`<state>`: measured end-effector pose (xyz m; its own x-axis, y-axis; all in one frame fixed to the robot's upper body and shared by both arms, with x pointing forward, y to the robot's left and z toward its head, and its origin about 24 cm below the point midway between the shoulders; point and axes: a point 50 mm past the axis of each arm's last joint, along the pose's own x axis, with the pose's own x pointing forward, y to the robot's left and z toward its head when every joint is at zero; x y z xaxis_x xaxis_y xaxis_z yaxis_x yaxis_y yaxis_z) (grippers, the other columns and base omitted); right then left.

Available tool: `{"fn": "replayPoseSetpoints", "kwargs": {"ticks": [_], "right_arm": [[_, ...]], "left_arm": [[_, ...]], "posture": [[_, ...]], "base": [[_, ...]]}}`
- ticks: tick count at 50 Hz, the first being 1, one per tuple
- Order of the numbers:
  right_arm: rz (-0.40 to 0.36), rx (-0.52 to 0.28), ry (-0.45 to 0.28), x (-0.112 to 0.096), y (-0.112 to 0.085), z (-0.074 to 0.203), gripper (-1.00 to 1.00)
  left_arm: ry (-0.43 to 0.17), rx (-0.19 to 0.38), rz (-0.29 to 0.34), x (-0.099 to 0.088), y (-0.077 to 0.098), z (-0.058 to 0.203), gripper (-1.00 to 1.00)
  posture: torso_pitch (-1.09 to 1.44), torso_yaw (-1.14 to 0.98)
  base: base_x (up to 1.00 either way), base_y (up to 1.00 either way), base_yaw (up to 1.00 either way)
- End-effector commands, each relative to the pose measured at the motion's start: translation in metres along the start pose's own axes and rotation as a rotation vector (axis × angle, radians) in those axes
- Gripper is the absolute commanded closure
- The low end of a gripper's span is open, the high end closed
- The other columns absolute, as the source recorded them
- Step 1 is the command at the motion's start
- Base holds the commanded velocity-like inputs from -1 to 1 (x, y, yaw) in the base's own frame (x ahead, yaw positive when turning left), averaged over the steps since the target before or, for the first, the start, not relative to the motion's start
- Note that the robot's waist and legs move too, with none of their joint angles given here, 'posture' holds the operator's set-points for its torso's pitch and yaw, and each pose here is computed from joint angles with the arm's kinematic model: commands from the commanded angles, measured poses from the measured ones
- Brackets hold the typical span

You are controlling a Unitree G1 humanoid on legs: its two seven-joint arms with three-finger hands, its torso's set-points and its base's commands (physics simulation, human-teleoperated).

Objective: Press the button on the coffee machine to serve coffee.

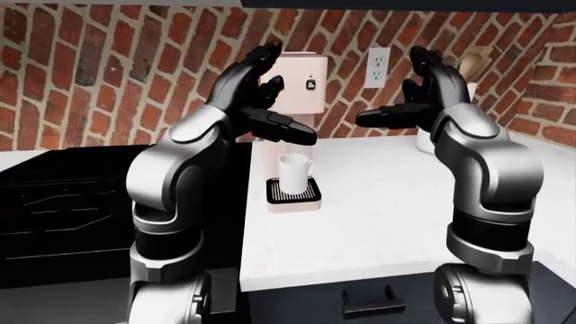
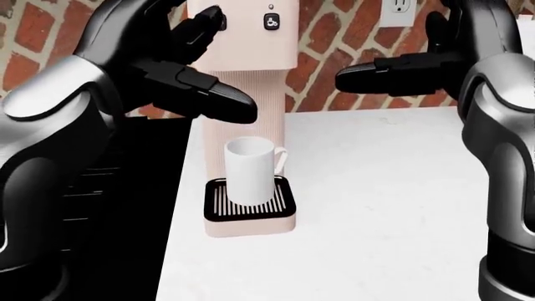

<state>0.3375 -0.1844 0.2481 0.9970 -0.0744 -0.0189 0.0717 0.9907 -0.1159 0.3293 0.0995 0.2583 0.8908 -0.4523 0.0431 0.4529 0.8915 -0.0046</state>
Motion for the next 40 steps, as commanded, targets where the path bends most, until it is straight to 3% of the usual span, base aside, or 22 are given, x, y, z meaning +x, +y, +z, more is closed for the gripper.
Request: {"fn": "replayPoseSetpoints", "kwargs": {"ticks": [1,40], "right_arm": [[-0.009,0.000,-0.087,-0.003,-0.002,0.018,-1.00],[-0.005,0.004,-0.087,0.000,0.002,0.019,-1.00]], "left_arm": [[-0.077,0.025,0.001,-0.002,-0.001,0.016,-1.00],[-0.057,0.002,0.010,0.017,0.005,0.004,-1.00]], "posture": [[-0.58,0.00],[-0.58,0.00]], "base": [[0.00,0.00,0.00],[0.00,0.00,0.00]]}}
